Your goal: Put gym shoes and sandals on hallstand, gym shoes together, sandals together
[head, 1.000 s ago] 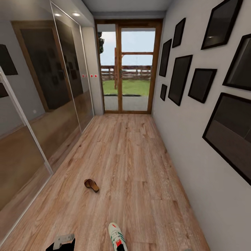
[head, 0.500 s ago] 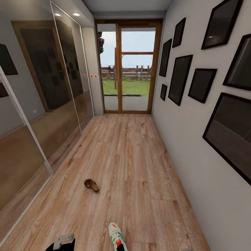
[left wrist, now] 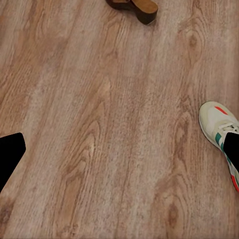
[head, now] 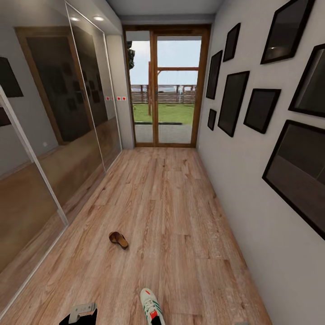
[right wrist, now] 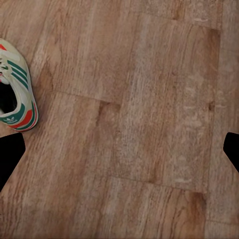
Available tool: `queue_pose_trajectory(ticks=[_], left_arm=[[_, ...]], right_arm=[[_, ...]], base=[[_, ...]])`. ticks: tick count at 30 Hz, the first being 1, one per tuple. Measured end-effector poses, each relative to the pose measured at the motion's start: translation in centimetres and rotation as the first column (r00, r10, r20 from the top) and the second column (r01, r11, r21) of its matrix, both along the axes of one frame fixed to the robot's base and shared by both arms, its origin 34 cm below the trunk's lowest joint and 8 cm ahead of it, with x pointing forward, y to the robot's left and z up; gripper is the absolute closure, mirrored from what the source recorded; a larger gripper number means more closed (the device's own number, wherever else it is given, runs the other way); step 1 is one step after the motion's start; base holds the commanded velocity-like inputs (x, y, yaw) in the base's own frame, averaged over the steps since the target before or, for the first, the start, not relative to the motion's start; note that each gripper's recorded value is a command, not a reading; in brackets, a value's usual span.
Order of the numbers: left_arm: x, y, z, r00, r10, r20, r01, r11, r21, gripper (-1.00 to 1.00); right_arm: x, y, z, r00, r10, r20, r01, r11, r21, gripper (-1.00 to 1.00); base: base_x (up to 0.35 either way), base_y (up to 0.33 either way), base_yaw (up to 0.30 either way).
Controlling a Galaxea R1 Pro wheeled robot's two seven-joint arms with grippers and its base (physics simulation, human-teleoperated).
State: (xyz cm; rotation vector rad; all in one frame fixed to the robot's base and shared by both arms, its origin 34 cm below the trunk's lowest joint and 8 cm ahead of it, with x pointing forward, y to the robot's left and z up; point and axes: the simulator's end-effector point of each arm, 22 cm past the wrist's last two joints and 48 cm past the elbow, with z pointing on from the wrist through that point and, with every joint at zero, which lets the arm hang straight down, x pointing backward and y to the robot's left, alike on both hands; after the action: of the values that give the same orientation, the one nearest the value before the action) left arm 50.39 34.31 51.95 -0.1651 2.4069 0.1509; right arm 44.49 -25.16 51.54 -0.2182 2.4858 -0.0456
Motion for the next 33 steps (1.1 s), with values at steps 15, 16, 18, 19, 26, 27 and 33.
queue_pose_trajectory(ticks=[15,16,18,19,26,27,33], left_arm=[[-0.1,0.0,-1.1,1.000,0.000,-0.001,0.000,1.000,-0.001,-1.00],[-0.1,0.0,-1.3,1.000,0.000,-0.002,0.000,1.000,-0.001,-1.00],[-0.2,0.0,-1.7,1.000,0.000,-0.004,0.000,1.000,-0.001,-1.00],[-0.3,0.0,-1.9,1.000,0.000,-0.005,0.000,1.000,-0.001,-1.00],[-0.6,0.1,-3.5,1.000,0.002,-0.013,-0.002,1.000,0.000,-1.00],[-0.6,0.1,-3.7,1.000,0.002,-0.014,-0.002,1.000,0.000,-1.00],[-1.0,0.1,-5.0,1.000,0.003,-0.021,-0.003,1.000,0.001,-1.00]], right_arm=[[-0.1,0.0,-1.1,1.000,-0.001,-0.003,0.001,1.000,0.000,-1.00],[-0.2,0.0,-1.3,1.000,-0.002,-0.004,0.002,1.000,-0.001,-1.00],[-0.3,-0.1,-1.7,1.000,-0.003,-0.006,0.003,1.000,-0.001,-1.00],[-0.3,-0.1,-1.9,1.000,-0.004,-0.006,0.003,1.000,-0.002,-1.00],[-0.6,-0.2,-3.4,1.000,-0.007,-0.014,0.007,1.000,-0.004,-1.00],[-0.7,-0.2,-3.6,1.000,-0.007,-0.015,0.007,1.000,-0.005,-1.00],[-1.0,-0.2,-5.0,1.000,-0.008,-0.022,0.008,1.000,-0.005,-1.00]], base=[[0.000,0.000,0.020],[0.000,0.000,0.104],[0.000,0.000,0.126],[0.000,0.000,0.147],[0.000,0.000,0.169],[0.000,0.000,0.184],[0.000,0.000,0.197]])
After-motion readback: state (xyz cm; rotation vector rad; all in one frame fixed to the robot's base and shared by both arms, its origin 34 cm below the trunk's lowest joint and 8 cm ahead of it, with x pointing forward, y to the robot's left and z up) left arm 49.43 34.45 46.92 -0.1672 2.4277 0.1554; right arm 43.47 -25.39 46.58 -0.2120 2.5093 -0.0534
